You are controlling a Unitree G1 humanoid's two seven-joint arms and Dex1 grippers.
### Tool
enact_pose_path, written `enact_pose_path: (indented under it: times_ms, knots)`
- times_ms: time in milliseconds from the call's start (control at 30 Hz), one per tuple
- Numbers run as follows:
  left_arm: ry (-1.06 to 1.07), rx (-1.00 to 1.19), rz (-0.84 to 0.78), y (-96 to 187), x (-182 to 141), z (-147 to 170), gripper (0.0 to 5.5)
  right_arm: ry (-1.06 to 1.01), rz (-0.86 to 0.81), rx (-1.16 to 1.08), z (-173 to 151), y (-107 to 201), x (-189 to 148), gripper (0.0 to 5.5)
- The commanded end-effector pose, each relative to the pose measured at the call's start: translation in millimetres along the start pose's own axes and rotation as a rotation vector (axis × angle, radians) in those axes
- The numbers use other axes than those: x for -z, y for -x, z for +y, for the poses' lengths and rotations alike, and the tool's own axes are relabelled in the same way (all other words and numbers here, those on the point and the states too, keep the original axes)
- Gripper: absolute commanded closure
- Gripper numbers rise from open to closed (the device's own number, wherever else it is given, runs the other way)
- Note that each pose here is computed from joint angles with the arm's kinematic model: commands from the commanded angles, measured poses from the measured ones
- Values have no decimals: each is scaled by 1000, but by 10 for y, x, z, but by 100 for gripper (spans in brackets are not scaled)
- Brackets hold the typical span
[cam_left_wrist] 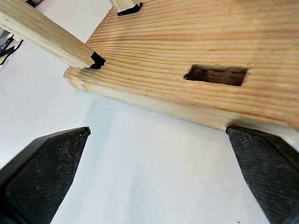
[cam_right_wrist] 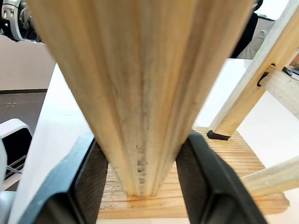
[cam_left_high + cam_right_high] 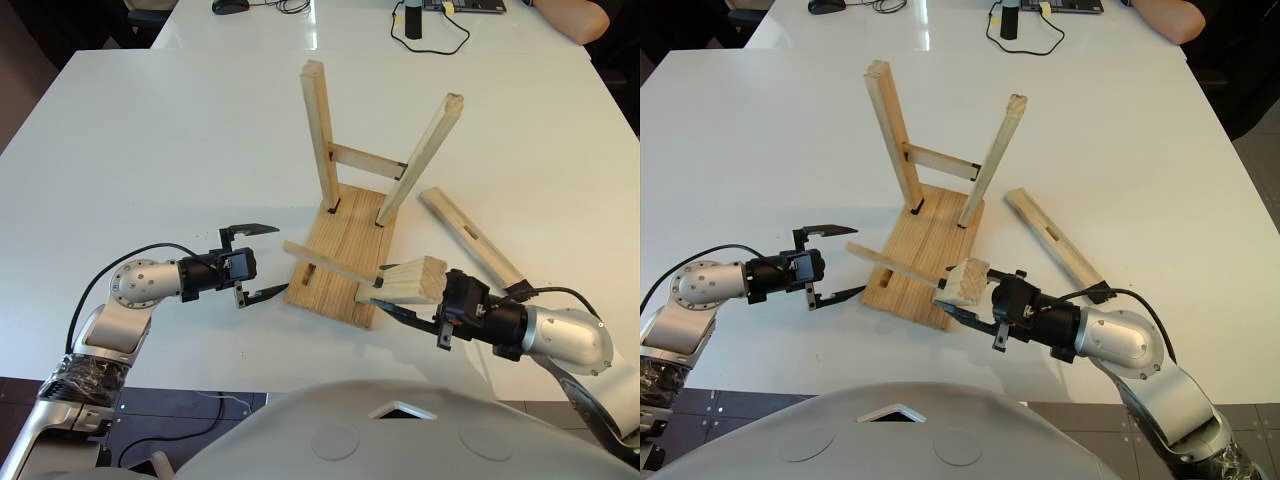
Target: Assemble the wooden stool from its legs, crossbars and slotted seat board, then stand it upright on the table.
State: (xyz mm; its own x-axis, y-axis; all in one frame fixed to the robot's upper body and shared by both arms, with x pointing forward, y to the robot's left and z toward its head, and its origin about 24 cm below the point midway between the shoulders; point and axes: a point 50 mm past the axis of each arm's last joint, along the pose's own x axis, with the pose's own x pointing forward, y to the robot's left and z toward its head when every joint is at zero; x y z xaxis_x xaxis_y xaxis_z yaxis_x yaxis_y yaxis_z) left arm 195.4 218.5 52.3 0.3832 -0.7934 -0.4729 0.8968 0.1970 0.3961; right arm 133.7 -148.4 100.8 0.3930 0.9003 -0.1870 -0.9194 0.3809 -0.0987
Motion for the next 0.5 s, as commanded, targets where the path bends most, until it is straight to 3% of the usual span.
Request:
enact_pose_path:
  times_ms: [33,233,500]
  knots:
    - [-13,-17,7,-46,-5,54,10,-122,178,101,-221,249,345,347]
    - [-24,-33,-10,-135,-30,89,10,-162,107,70,-479,240,169,347]
    - [-44,-57,-23,-209,-50,179,10,-87,256,-47,-739,382,207,347]
